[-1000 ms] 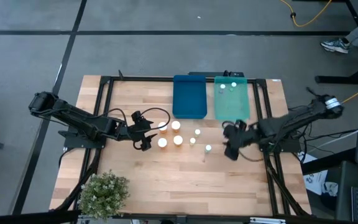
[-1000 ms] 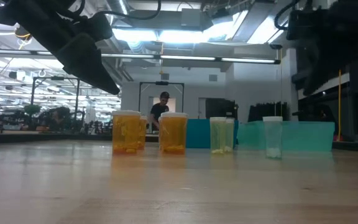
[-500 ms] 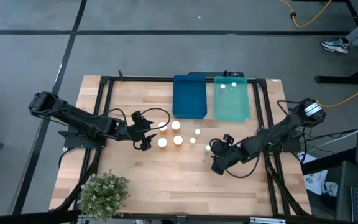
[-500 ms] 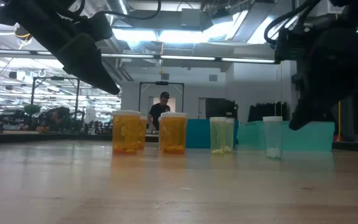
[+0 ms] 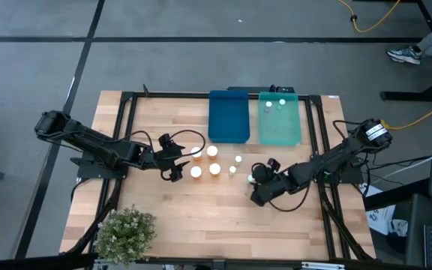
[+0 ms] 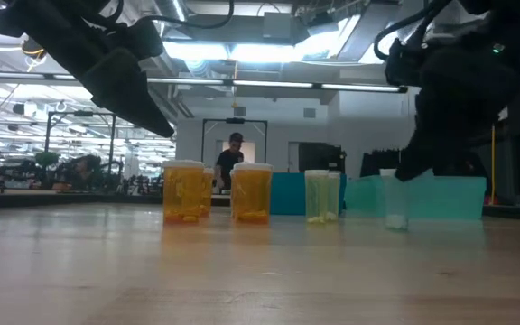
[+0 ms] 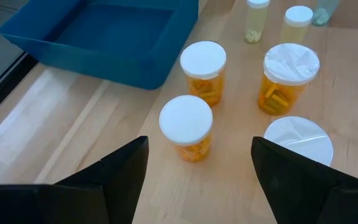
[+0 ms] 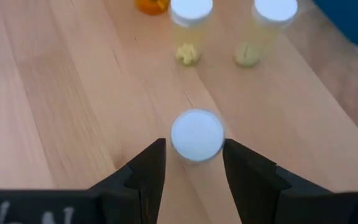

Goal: Pick and place medicine bottles into bin by pill shape (circle, oval)
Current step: Put the blue pill bottle into the green transparent bin

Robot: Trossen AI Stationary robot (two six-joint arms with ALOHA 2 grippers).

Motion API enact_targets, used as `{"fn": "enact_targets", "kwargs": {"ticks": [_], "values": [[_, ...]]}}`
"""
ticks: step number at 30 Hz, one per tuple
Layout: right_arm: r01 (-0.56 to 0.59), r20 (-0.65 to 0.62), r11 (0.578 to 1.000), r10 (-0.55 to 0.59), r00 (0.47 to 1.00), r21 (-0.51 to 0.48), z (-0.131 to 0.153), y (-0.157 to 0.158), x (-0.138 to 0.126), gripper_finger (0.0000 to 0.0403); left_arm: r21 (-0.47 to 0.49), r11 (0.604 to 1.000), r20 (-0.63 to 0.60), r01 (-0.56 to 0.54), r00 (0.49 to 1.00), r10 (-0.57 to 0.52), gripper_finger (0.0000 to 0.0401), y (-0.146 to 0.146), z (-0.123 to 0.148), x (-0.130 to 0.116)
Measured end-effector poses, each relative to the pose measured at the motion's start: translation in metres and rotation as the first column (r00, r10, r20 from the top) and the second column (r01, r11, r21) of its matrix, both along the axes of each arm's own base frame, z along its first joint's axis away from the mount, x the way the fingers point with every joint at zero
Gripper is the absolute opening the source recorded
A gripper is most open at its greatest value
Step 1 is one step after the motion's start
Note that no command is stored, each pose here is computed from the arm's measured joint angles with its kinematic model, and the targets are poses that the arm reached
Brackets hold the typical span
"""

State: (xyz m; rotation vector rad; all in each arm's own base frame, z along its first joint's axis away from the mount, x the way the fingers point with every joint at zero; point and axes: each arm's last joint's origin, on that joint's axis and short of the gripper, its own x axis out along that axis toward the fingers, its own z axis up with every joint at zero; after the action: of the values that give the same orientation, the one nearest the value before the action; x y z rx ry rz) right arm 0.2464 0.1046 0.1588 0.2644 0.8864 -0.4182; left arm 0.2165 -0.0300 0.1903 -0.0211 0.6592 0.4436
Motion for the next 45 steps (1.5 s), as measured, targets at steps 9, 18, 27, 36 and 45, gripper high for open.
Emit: {"fn": "enact_targets", "kwargs": {"ticks": [9,18,27,36,45], "values": [[0.031,-0.013,0.999,-0.031,0.999,-0.007,-0.006,-0.010,0.007,0.0162,0.000,1.000,0.000,0.000,1.000,0.000,0.0277,0.000,0.000,0.000],[0.045,-0.013,0.998,-0.045,0.999,-0.039,-0.014,-0.012,0.012,0.0162,0.000,1.000,-0.001,0.001,1.000,-0.001,0.0277,0.000,0.000,0.000],[0.045,-0.014,0.998,-0.046,0.999,-0.041,-0.014,-0.012,0.012,0.0120,0.000,1.000,-0.001,0.000,1.000,0.000,0.0277,0.000,0.000,0.000],[0.046,-0.019,0.998,-0.047,0.999,-0.039,-0.015,-0.012,0.012,0.0111,0.000,1.000,0.000,0.000,1.000,0.000,0.0277,0.000,0.000,0.000],[0.016,-0.024,0.998,-0.017,1.000,-0.056,-0.010,-0.012,0.010,0.0108,0.000,1.000,-0.001,0.000,1.000,0.000,0.0277,0.000,0.000,0.000]]}}
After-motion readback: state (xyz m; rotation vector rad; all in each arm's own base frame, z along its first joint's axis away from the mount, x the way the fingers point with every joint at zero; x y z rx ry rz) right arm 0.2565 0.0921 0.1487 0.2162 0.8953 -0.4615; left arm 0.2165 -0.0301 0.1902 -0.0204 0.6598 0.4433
